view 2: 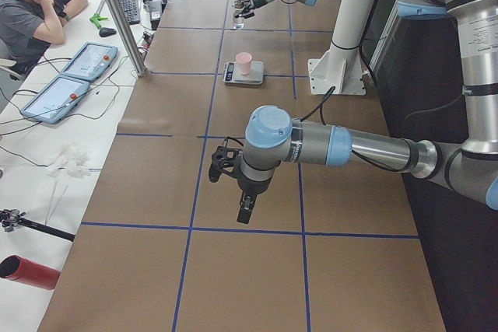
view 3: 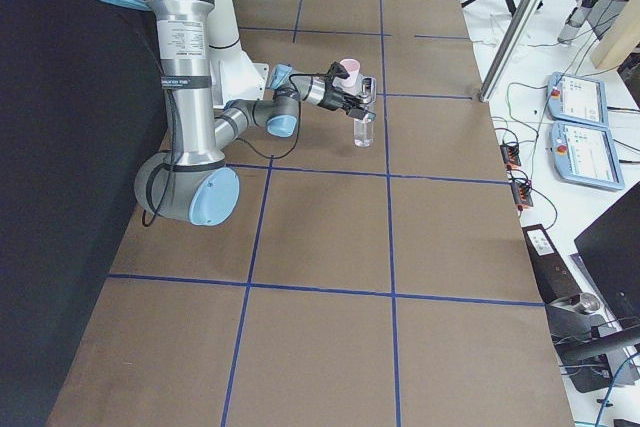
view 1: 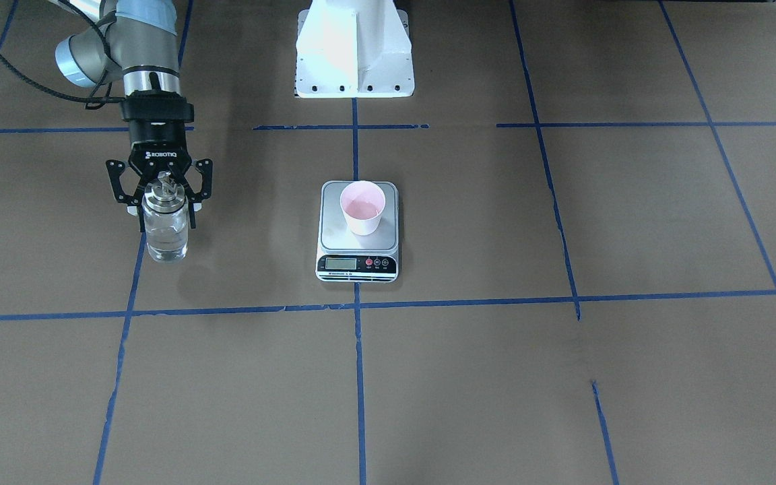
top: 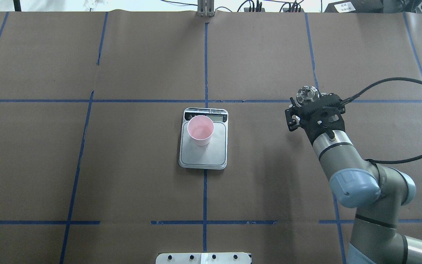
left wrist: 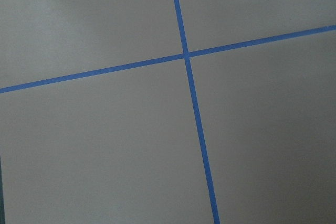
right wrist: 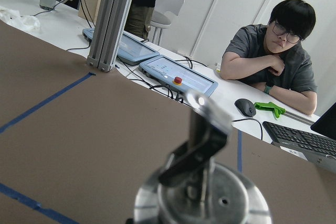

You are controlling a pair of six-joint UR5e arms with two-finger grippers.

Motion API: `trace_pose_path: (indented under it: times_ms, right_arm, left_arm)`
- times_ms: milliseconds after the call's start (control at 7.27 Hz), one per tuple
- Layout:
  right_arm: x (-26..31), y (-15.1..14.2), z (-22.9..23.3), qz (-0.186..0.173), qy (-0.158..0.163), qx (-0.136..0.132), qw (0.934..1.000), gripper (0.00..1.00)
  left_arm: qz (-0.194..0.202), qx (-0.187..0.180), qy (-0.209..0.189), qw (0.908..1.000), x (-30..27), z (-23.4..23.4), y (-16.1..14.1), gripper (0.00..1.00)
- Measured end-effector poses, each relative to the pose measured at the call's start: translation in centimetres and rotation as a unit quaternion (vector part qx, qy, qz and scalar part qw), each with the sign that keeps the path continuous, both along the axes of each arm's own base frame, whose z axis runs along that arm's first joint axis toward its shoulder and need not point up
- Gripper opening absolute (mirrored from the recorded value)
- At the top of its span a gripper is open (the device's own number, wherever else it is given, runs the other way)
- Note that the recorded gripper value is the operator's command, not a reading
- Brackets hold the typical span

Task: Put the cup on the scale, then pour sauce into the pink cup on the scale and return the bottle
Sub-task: 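Carry the bottle with the right gripper over the pink cup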

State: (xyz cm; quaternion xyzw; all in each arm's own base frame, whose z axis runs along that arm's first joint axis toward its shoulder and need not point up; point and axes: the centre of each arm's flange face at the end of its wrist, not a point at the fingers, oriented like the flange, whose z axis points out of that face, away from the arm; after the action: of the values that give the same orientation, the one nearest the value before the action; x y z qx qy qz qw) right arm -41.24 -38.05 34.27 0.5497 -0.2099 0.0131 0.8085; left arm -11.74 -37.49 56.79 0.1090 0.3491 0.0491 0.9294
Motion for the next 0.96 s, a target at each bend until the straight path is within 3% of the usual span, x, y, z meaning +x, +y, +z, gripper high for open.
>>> trace_pose_path:
  times_ms: [275,550,688,963]
  right_arm:
    - [-3.2,-0.8,-4.3,0.006,0.057,-0.014,0.9983,0.0]
    - [-6.8,0.8,-8.4,0.009,0.128,-0.002,0.9917,0.0]
    - [-8.2,2.2,-9.8,0.007,0.19,0.023,0.9816,0.0]
    - [-10.7,4.3,-10.4,0.008,0.294,0.068,0.9533,0.0]
  left_arm:
    - [0.0,0.0,0.0,1.0,0.0,0.0,0.0,1.0]
    - [0.0,-0.001,0.0,1.0,0.0,0.0,0.0,1.0]
    - [0.0,-0.001,0.0,1.0,0.0,0.0,0.0,1.0]
    - [0.0,-0.002,0.0,1.0,0.0,0.2,0.0,1.0]
